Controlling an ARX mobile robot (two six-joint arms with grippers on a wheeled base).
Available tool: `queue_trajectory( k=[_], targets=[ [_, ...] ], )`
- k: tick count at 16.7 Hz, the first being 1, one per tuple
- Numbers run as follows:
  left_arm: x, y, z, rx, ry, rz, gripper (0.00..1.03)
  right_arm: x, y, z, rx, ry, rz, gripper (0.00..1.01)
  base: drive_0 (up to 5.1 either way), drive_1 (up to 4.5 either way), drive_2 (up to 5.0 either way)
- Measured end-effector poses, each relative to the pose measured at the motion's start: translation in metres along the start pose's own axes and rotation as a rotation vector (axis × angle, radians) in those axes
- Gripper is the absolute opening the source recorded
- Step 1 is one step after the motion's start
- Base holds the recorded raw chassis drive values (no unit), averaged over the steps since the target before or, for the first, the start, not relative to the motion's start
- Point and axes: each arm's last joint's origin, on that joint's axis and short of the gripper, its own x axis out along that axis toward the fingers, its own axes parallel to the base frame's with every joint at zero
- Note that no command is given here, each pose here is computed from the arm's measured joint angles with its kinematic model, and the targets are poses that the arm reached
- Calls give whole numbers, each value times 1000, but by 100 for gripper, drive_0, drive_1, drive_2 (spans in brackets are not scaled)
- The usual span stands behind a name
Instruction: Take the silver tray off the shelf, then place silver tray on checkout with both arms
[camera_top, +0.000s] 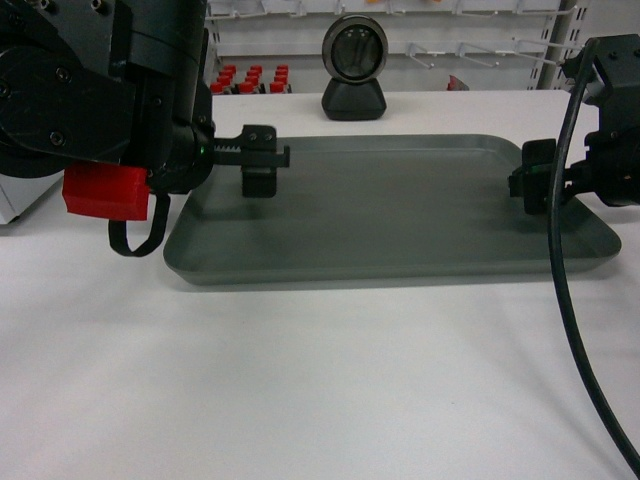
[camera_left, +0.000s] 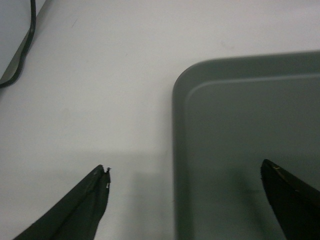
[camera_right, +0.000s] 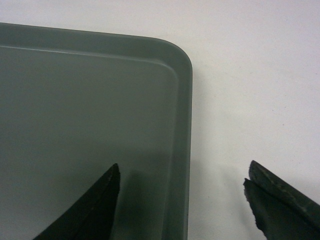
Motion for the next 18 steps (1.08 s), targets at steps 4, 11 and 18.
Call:
queue_trajectory(
  k=[4, 11, 18],
  targets=[
    [-34, -1, 47, -133, -188, -89, 98, -20, 3, 24, 8, -112, 31, 98, 0, 0, 0],
    [-107, 23, 91, -175, -393, -124, 98, -99, 7, 70, 107, -405, 88, 98, 0, 0, 0],
    [-160, 85, 29, -92, -473, -103, 57, -181, 9, 29, 115, -419, -163, 65, 0, 0, 0]
  ],
)
